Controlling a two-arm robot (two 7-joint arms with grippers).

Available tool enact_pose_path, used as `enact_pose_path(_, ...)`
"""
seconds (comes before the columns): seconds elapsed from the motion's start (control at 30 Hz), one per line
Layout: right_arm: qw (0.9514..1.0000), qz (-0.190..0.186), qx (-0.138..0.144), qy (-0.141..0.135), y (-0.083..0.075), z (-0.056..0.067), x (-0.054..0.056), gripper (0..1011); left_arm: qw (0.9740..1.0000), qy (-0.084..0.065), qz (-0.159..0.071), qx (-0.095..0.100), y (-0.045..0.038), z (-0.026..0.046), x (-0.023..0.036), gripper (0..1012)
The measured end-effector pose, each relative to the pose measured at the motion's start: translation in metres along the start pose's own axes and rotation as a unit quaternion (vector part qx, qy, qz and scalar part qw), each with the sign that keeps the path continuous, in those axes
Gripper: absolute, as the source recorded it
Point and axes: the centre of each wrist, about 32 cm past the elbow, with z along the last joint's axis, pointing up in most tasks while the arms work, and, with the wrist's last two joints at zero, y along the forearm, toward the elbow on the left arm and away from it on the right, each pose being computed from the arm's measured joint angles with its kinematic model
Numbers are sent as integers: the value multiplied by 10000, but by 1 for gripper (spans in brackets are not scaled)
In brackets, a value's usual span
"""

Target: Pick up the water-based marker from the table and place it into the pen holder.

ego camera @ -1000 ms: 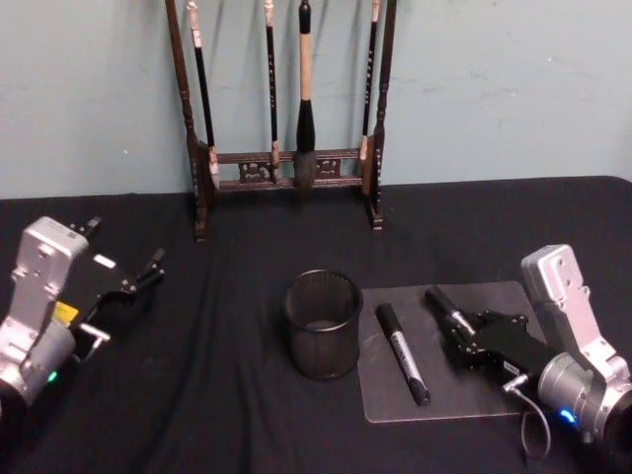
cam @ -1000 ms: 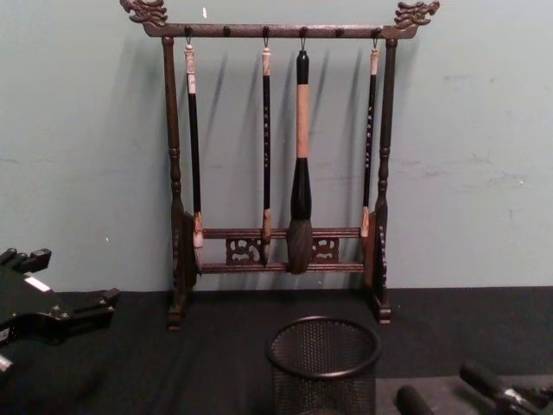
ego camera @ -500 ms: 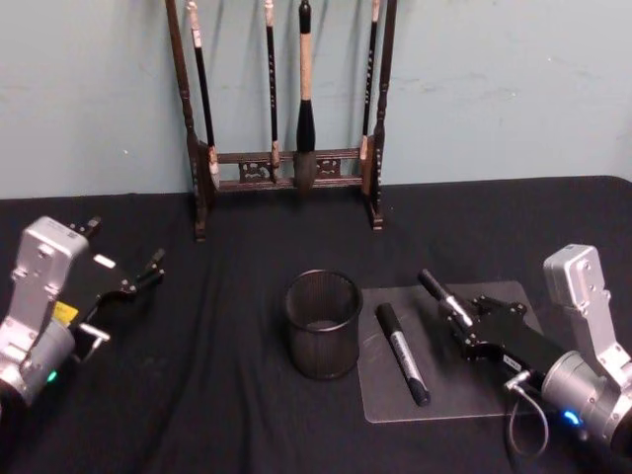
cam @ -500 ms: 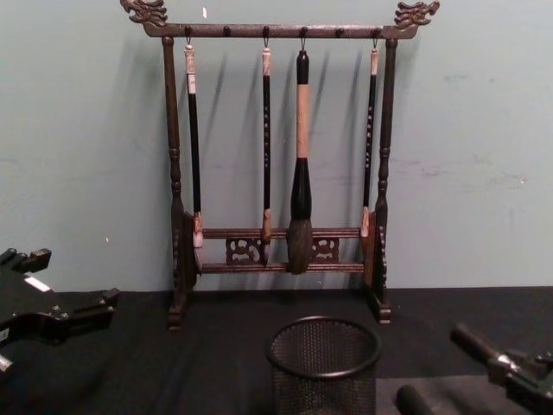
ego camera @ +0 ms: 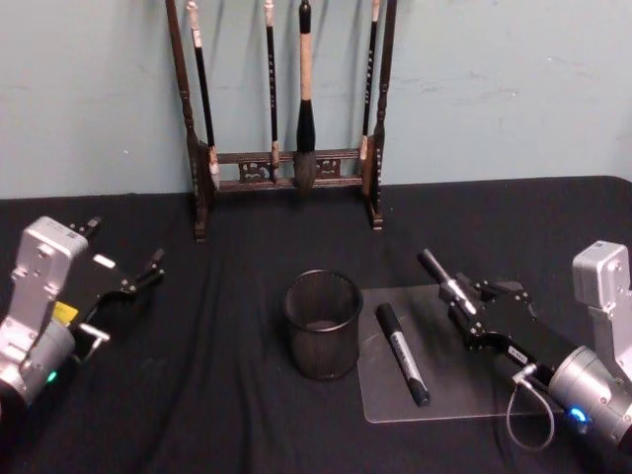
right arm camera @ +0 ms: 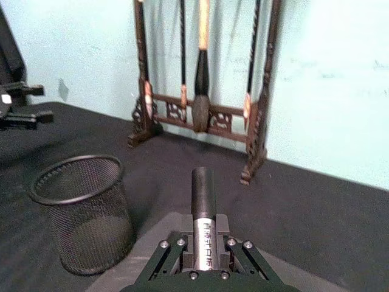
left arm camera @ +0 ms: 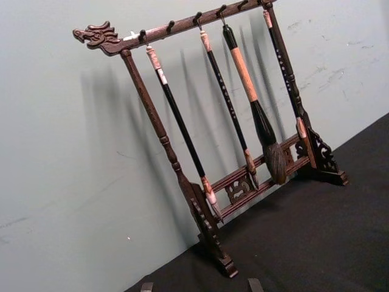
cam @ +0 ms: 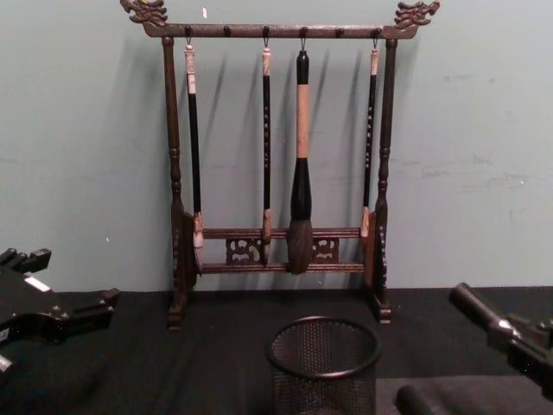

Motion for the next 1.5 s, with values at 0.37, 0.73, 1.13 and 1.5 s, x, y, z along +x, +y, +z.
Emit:
enact_pose_path(0.37,9980,290,536,-139,51,115,-4,213,10000,0,0,-1,0,0,0,1009)
enact_pose_path(0.73,9958,414,716,-398,266,289,-71,213,10000,0,0,0,0,0,0,1009)
enact_pose_path(1.13,9941,562,805,-458,527,352,-199,213,10000,0,0,-1,0,0,0,1009)
enact_pose_path(1.5,9927,814,755,-476,740,327,-317,213,10000,0,0,-1,0,0,0,1009)
